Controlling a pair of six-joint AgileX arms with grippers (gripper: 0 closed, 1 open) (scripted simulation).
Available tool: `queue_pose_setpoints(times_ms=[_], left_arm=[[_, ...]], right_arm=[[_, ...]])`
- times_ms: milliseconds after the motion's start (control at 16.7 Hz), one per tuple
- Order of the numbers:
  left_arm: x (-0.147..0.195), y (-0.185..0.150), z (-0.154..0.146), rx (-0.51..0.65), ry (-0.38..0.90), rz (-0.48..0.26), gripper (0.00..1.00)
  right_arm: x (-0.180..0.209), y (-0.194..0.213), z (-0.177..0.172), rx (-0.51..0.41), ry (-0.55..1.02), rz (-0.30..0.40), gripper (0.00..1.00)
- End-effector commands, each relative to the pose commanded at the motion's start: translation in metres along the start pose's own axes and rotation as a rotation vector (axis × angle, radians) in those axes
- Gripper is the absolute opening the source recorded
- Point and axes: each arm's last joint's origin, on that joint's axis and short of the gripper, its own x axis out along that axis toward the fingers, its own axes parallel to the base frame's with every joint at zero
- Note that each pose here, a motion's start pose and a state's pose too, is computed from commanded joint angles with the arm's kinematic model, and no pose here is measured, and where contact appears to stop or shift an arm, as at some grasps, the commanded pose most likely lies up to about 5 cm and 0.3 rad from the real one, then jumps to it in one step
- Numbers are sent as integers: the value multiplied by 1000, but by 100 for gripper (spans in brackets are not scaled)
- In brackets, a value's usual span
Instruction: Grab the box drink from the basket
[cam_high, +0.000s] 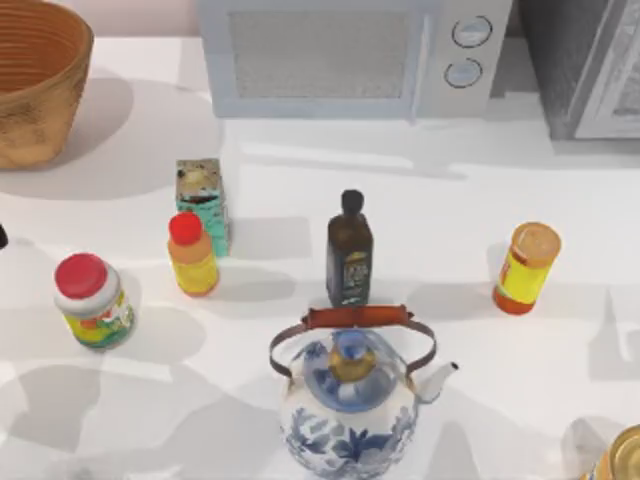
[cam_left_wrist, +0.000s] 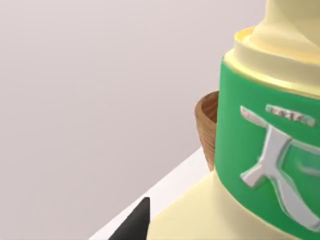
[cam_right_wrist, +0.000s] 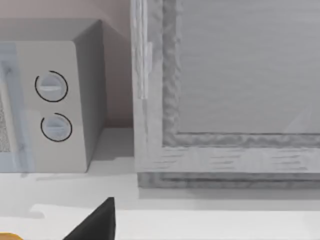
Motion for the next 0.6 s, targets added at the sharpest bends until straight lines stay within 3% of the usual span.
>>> queue_pose_setpoints(times_ms=[600], left_arm=[[30, 1, -34, -6, -6, -7, 0]], right_arm=[[0, 0, 0, 0, 0, 0, 100]])
